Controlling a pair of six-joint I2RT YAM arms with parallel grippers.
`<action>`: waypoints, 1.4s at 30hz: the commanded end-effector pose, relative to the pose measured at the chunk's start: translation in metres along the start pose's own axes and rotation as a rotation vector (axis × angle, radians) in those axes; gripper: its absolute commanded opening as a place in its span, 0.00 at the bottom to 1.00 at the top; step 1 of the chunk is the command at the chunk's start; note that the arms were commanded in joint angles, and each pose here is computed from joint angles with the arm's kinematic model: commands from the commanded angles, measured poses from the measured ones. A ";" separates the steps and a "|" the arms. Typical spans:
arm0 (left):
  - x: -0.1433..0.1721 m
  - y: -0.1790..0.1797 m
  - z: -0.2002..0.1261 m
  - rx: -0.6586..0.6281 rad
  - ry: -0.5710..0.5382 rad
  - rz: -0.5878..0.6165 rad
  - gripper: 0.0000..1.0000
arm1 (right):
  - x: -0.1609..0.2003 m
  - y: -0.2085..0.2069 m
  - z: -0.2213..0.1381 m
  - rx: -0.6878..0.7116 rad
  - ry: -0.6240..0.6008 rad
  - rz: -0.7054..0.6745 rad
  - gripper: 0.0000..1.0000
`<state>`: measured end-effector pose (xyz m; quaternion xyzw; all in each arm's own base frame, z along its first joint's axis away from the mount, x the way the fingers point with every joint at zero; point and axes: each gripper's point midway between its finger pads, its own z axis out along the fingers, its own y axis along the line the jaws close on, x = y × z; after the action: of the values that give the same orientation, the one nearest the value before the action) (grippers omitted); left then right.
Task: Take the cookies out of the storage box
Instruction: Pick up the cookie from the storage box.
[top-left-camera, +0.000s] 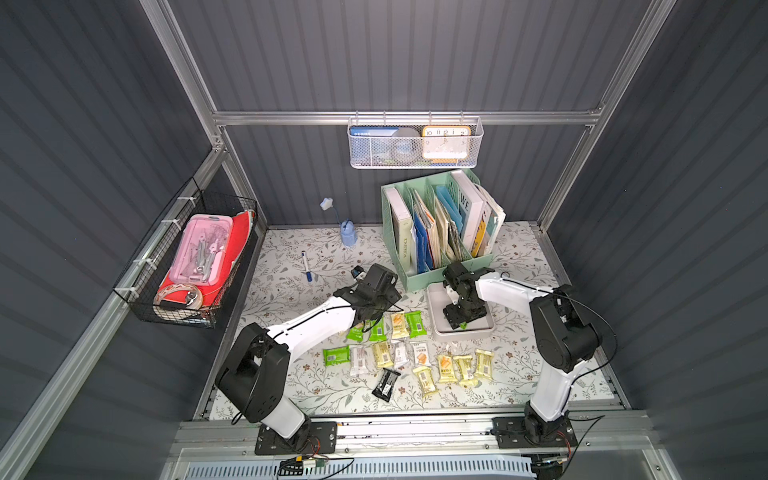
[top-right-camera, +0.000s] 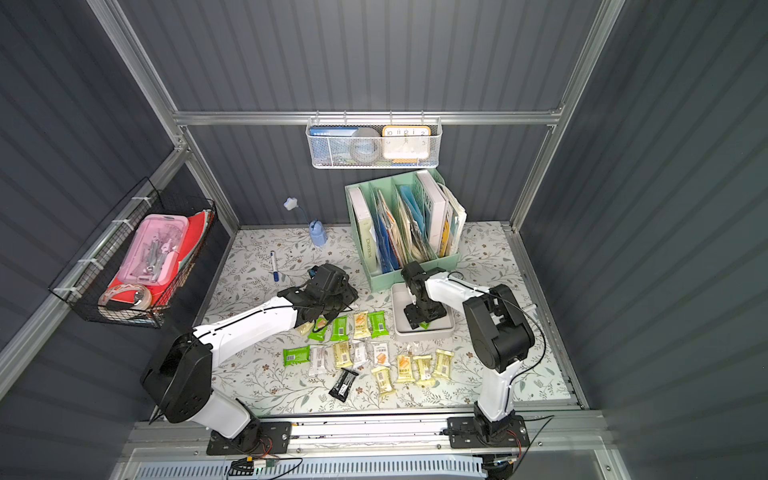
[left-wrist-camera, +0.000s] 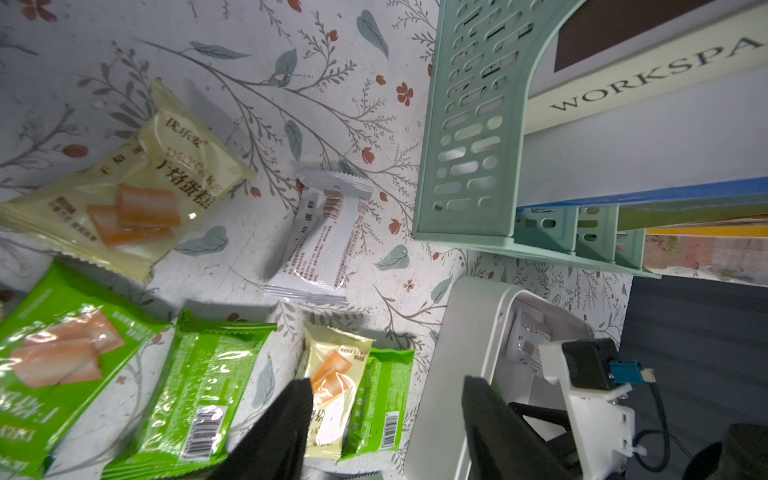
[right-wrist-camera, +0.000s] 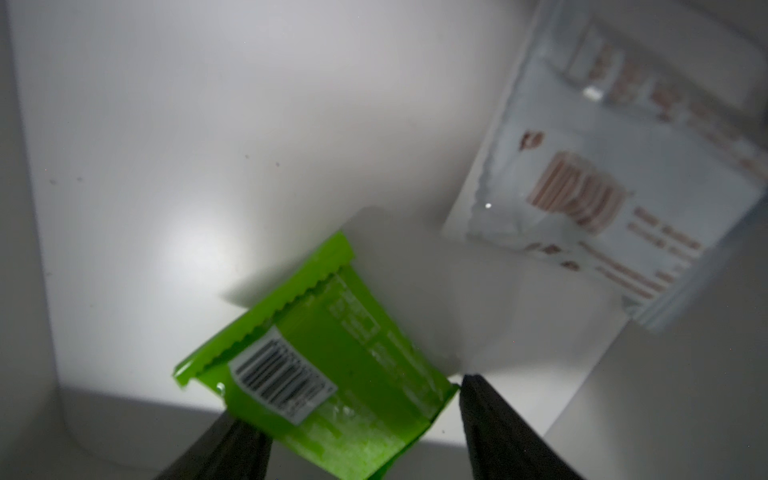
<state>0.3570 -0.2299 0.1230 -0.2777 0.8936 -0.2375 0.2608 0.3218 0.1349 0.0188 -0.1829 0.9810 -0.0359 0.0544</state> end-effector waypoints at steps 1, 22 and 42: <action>-0.007 0.005 -0.010 -0.014 -0.026 -0.014 0.63 | -0.011 0.000 0.006 0.013 -0.014 -0.008 0.69; -0.008 0.009 -0.012 -0.023 -0.030 -0.025 0.62 | -0.022 -0.005 -0.018 0.044 -0.156 0.008 0.40; -0.007 0.008 -0.010 -0.024 -0.026 -0.024 0.62 | -0.027 -0.023 -0.017 0.154 -0.170 -0.004 0.26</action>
<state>0.3568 -0.2239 0.1292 -0.2860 0.8888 -0.2373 0.2684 0.3514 0.1310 0.0439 -0.1797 0.9688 -0.0695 0.1559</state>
